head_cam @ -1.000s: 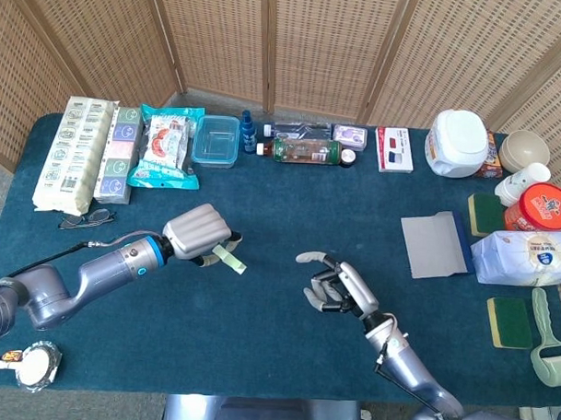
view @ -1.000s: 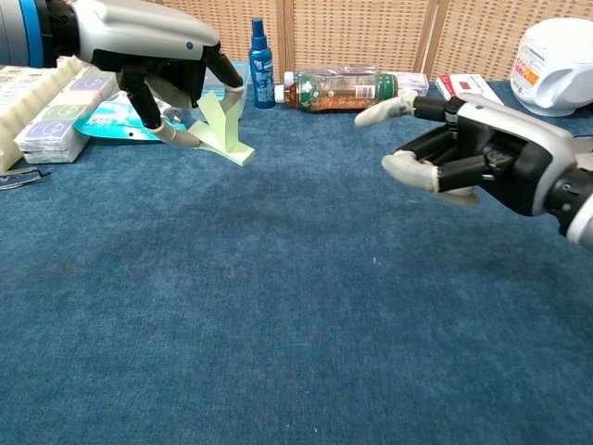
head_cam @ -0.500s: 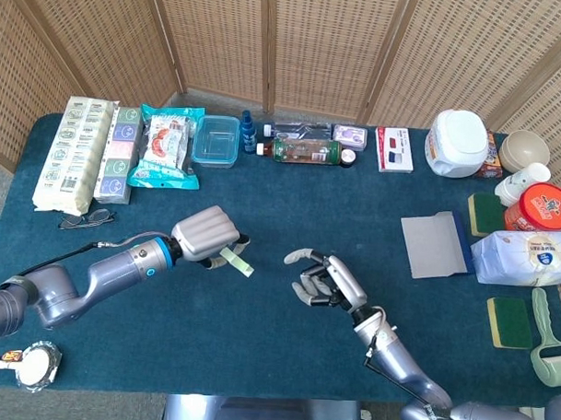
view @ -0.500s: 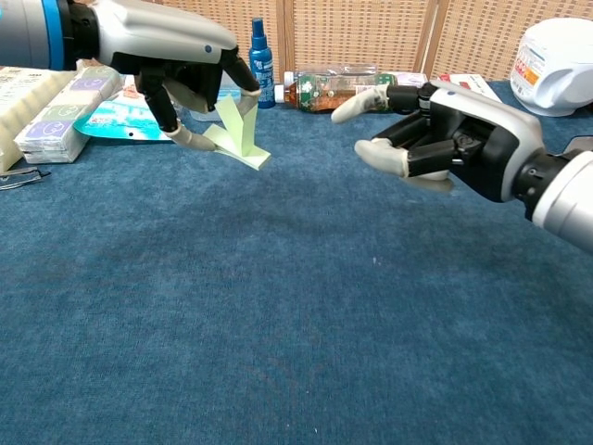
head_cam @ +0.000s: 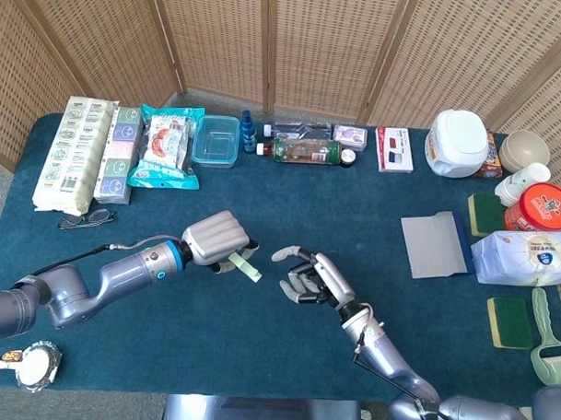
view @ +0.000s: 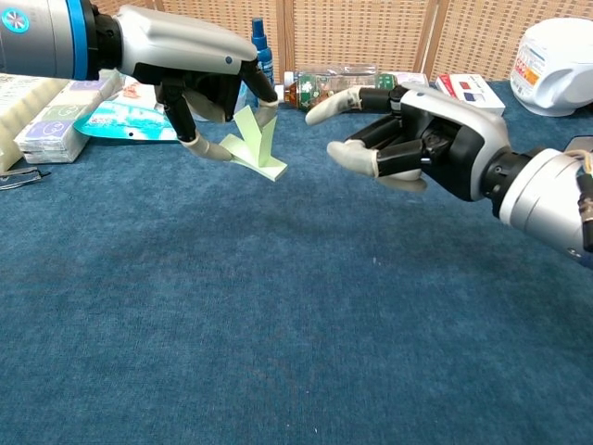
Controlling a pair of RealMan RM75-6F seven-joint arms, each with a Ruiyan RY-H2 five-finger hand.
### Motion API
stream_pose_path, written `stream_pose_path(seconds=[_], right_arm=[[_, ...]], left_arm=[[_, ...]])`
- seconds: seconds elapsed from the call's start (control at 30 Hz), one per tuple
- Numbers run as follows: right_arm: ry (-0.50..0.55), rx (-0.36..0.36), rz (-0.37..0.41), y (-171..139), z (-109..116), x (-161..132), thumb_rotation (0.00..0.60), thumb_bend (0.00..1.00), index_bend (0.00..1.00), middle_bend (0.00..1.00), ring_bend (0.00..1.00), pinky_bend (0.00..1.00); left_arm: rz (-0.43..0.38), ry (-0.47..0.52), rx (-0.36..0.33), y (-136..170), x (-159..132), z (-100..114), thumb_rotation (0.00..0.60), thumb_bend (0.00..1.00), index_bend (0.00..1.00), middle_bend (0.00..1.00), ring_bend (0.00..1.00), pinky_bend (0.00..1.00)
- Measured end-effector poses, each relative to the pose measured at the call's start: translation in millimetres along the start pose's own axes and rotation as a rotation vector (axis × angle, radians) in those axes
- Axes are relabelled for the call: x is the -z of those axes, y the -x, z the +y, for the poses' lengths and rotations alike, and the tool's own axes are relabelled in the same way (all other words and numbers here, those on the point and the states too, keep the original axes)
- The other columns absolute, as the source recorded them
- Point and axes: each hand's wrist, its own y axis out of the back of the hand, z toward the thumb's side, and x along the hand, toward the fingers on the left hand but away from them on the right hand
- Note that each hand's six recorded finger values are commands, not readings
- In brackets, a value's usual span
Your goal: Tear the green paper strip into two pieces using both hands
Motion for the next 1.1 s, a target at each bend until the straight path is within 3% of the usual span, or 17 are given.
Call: stream_pose_path(seconds=[0.63,1.1], right_arm=[[-0.017,-0.061,-0.006,8.0,-19.4,-6.9,0.6,0.43,0.35,0.9,0.99,0.98],[-0.008,-0.053,-0.017,4.7,-18.1,-5.5,0.6,0.43,0.35,0.9,0.99,0.98]], left_arm=[[-0.01,0.0,0.0,-8.5,-6.1,-2.3,0.6,0.42,0.69,1.0,1.0,1.0],[-0.003,0.01,0.006,-5.2,-5.1,-4.4,0.6,0.42,0.69,1.0,1.0,1.0]])
